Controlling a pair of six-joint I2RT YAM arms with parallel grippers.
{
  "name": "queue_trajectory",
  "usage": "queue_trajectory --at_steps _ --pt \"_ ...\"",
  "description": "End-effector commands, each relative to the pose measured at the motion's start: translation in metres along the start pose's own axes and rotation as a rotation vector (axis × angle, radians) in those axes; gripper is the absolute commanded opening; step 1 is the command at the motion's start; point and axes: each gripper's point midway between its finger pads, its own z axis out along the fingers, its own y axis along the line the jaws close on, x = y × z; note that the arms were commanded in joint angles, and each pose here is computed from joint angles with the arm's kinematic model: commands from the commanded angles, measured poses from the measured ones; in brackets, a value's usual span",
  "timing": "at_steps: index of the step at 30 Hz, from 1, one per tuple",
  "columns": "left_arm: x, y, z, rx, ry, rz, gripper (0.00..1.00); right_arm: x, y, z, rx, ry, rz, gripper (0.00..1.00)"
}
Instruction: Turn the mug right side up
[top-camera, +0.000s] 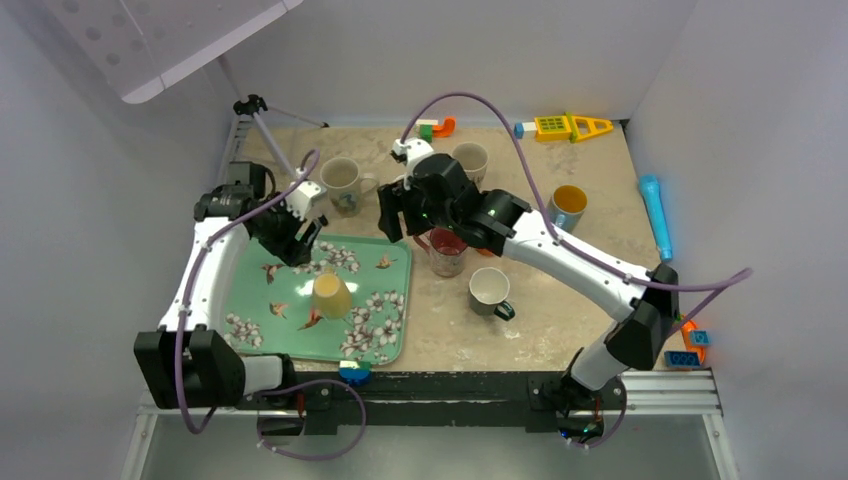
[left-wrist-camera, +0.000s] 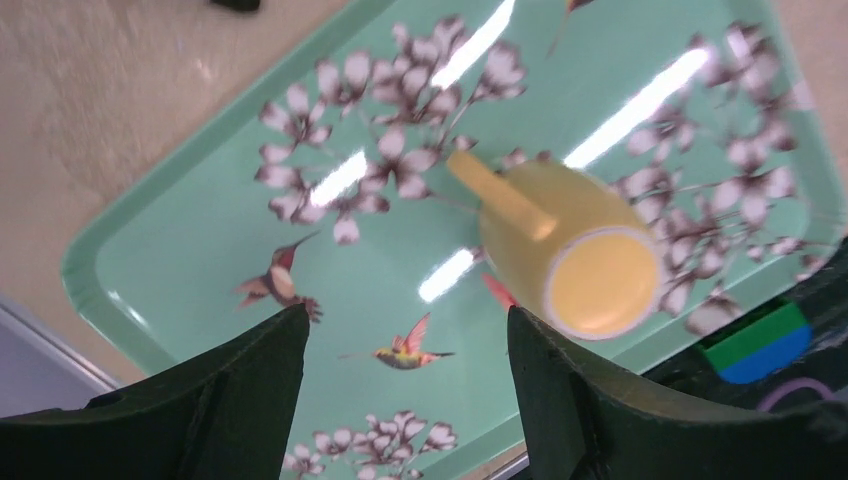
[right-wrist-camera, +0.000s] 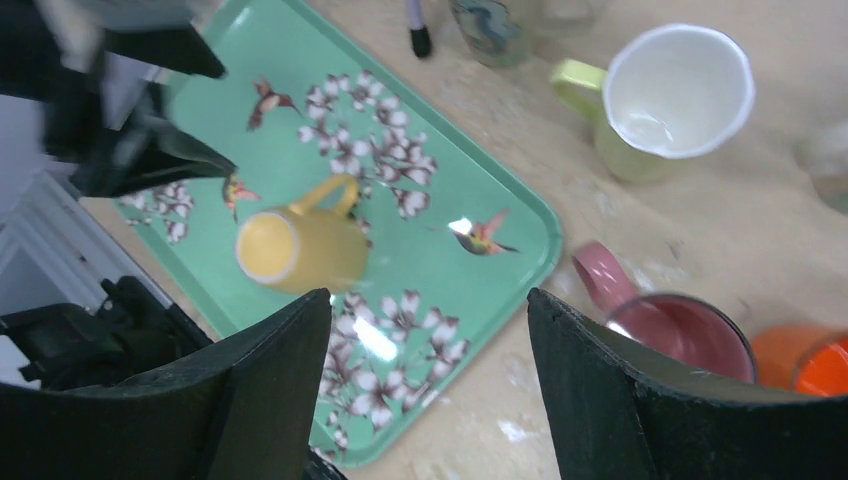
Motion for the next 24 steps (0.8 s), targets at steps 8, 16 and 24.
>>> queue_trajectory --at_steps 8,16,24 --pt "0.041 0.038 0.078 -0.035 0.189 0.042 0.7 -0.006 0.026 0.017 -0.122 -0.055 -0.015 0.75" --pt "-0.001 -0.027 0.1 0.235 0.126 0.146 0.7 0.001 0.008 0.003 -0.056 -0.074 0.001 0.75" --pt "-0.017 -0.092 0.092 0.477 0.118 0.237 0.69 0.001 -0.011 -0.02 0.018 -0.12 0.01 0.76"
